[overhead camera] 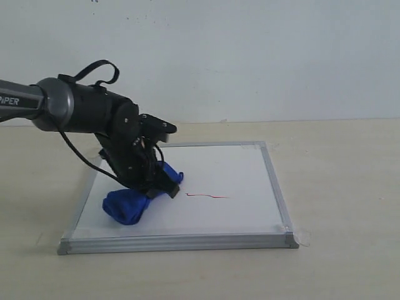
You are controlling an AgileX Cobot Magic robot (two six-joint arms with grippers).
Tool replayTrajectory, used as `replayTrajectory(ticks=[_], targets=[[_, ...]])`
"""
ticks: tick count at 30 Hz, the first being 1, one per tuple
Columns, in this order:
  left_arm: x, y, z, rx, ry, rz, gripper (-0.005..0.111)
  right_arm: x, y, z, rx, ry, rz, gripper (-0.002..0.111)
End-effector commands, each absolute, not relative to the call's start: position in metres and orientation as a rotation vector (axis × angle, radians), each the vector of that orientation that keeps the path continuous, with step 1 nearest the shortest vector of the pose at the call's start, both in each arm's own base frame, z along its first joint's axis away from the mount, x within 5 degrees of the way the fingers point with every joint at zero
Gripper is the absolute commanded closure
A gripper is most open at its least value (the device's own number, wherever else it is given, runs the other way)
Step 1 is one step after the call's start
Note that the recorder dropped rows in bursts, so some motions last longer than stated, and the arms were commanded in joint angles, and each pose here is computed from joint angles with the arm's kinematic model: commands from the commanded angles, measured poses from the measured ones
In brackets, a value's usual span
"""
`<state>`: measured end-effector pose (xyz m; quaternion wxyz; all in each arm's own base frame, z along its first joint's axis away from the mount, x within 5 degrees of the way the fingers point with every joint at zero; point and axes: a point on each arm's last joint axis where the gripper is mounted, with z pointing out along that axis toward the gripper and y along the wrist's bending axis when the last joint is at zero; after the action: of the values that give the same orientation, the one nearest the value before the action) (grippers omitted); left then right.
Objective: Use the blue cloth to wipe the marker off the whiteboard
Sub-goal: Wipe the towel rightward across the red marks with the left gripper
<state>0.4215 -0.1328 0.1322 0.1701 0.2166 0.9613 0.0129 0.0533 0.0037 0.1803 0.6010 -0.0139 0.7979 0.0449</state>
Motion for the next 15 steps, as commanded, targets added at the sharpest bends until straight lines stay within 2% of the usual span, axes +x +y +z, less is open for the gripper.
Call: replayTrajectory(ticks=[1,6,15], targets=[[0.430,-0.095,0.128,0.422,2.790,0.087,0.103,0.053,0.003,0.181,-0.032,1.839,0.093,0.108],[0.427,-0.105,0.128,0.414,2.801,0.029,0.103,0.053,0.003,0.181,-0.032,1.839,0.093,0.108],[0.402,-0.178,0.128,0.824,2.716,-0.105,0.103,0.053,0.003,0.181,-0.032,1.839,0.093,0.108]])
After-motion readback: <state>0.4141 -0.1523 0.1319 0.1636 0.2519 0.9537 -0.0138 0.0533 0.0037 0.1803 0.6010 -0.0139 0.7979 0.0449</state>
